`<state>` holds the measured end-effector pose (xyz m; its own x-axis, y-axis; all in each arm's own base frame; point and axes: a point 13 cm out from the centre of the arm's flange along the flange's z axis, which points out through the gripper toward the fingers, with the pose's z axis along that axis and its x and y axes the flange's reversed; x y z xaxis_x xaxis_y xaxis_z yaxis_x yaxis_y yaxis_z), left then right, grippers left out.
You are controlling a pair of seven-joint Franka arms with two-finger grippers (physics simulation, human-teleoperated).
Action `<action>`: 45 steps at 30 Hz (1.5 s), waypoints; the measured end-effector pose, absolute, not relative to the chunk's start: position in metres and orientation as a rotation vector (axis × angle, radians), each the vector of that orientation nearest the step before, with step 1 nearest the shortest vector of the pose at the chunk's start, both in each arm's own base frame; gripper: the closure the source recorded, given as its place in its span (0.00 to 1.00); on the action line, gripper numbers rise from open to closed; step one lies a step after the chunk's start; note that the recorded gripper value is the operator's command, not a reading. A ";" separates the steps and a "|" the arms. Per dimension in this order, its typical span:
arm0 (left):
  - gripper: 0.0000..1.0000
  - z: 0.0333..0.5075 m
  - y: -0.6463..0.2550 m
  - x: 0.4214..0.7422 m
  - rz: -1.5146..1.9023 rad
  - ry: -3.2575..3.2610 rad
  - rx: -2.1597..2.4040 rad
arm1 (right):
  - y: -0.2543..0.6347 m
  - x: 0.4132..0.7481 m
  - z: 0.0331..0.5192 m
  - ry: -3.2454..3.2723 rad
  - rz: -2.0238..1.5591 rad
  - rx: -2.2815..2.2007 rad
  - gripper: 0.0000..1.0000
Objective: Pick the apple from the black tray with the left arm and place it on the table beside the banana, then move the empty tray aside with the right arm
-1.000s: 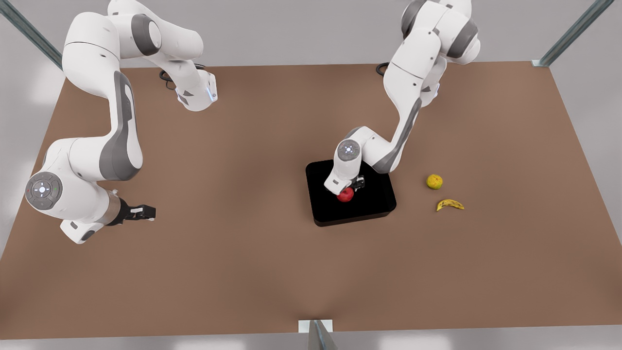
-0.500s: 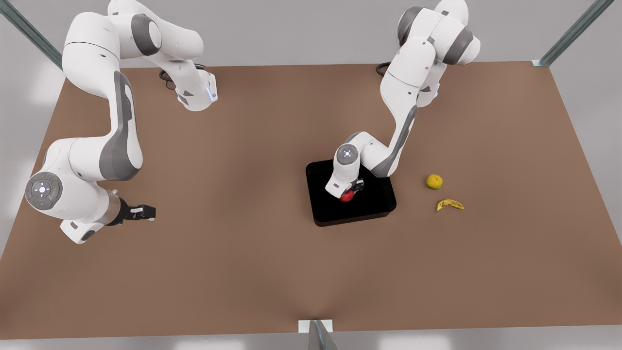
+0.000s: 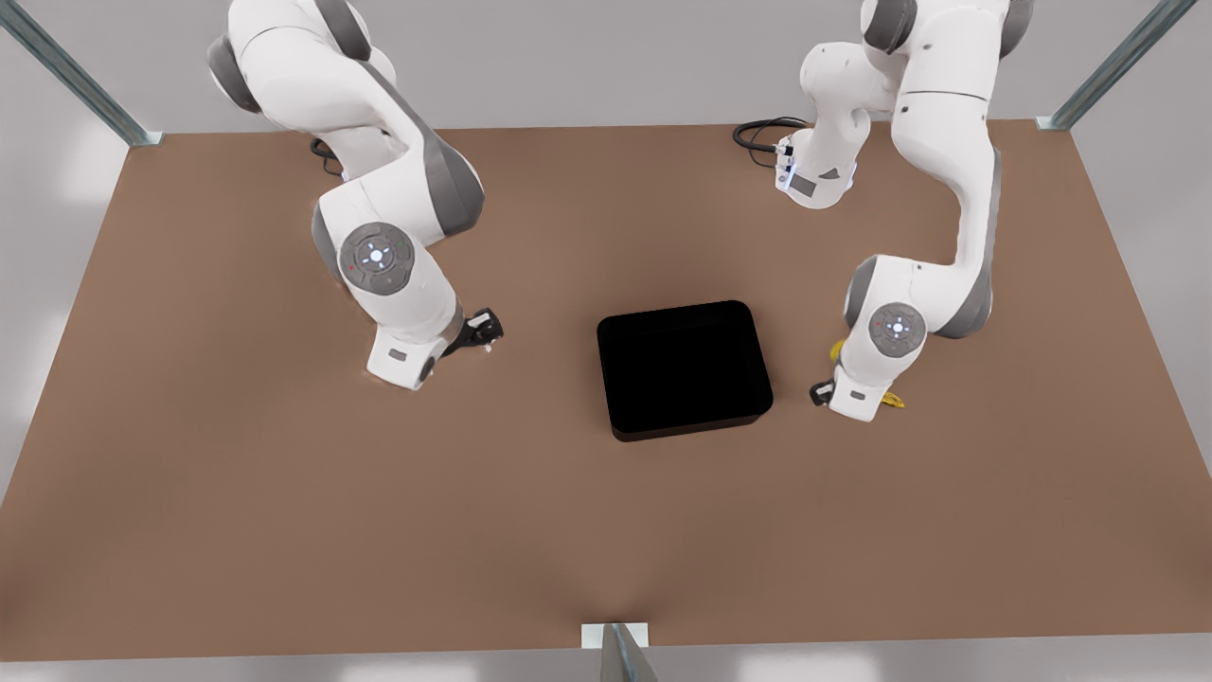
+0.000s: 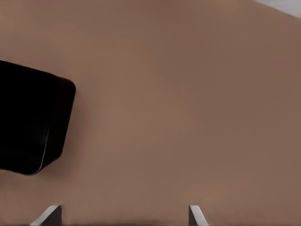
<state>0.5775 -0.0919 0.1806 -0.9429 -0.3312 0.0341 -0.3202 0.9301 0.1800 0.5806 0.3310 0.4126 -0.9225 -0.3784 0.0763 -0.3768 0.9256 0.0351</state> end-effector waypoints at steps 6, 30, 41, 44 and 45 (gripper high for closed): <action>0.28 0.095 -0.109 0.531 -0.242 -3.026 0.216 | 0.434 0.542 0.360 -3.017 -0.033 0.449 0.00; 0.00 0.387 0.011 0.614 0.016 -3.186 0.341 | 0.537 0.530 0.162 -3.188 -0.061 0.045 0.00; 0.00 0.374 0.014 0.586 0.028 -3.066 0.189 | 0.528 0.518 0.110 -3.195 -0.083 0.044 0.00; 0.00 0.372 0.015 0.584 0.028 -3.056 0.160 | 0.528 0.518 0.101 -3.202 -0.086 0.052 0.03; 0.00 0.372 0.015 0.584 0.028 -3.054 0.152 | 0.528 0.519 0.100 -3.204 -0.088 0.052 0.05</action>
